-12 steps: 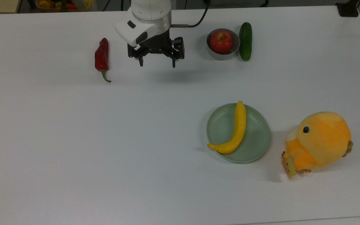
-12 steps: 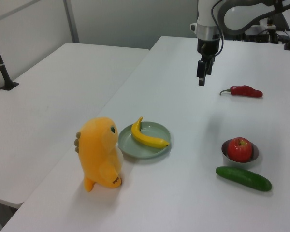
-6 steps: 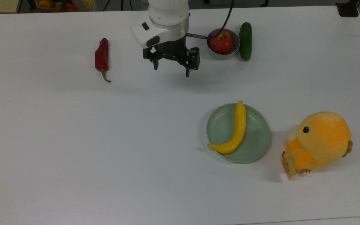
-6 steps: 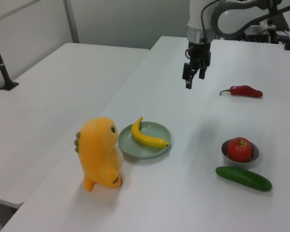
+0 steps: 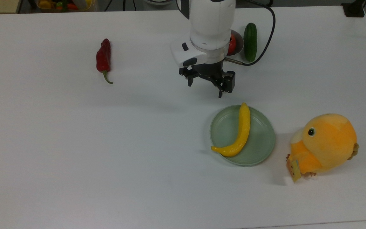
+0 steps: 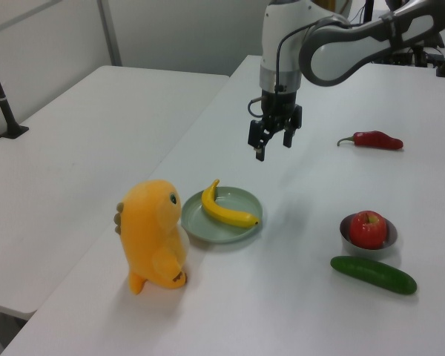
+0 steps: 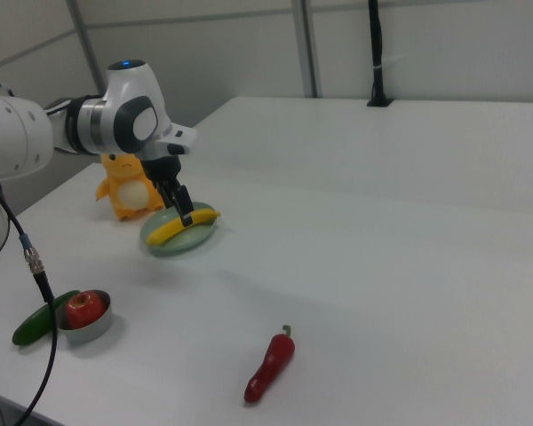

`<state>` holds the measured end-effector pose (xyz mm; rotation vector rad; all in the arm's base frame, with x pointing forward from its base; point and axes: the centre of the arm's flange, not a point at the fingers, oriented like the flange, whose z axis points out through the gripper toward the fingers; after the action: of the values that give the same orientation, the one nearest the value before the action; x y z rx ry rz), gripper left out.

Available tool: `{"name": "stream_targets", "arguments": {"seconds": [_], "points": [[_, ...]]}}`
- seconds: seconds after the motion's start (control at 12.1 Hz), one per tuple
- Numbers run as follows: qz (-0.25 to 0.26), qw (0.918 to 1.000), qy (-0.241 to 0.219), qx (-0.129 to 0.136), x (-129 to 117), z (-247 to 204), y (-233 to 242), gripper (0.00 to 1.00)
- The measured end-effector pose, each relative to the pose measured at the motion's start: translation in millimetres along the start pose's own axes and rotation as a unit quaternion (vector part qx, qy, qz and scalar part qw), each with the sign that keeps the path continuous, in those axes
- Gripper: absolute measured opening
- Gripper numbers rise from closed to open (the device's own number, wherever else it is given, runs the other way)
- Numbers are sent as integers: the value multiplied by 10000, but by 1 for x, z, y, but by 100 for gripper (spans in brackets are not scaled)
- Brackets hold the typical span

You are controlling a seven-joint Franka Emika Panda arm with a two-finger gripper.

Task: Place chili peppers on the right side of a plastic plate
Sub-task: 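Swing the gripper over the red chili pepper and lower onto it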

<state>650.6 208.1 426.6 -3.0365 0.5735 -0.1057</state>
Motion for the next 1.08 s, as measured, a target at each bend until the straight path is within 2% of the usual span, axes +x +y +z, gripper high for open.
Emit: {"name": "stream_targets", "arguments": {"seconds": [0.17, 0.33, 0.41, 0.75, 1.08], "points": [[-27, 10000, 24, 26, 1, -3, -1, 100], [-553, 9984, 134, 57, 3, -22, 11, 100], [-876, 9961, 87, -6, 6, -34, 36, 100], [-1707, 9836, -300, -492, -2, -47, 138, 100], [-2073, 9696, -757, -1055, -7, -14, 235, 100]]}}
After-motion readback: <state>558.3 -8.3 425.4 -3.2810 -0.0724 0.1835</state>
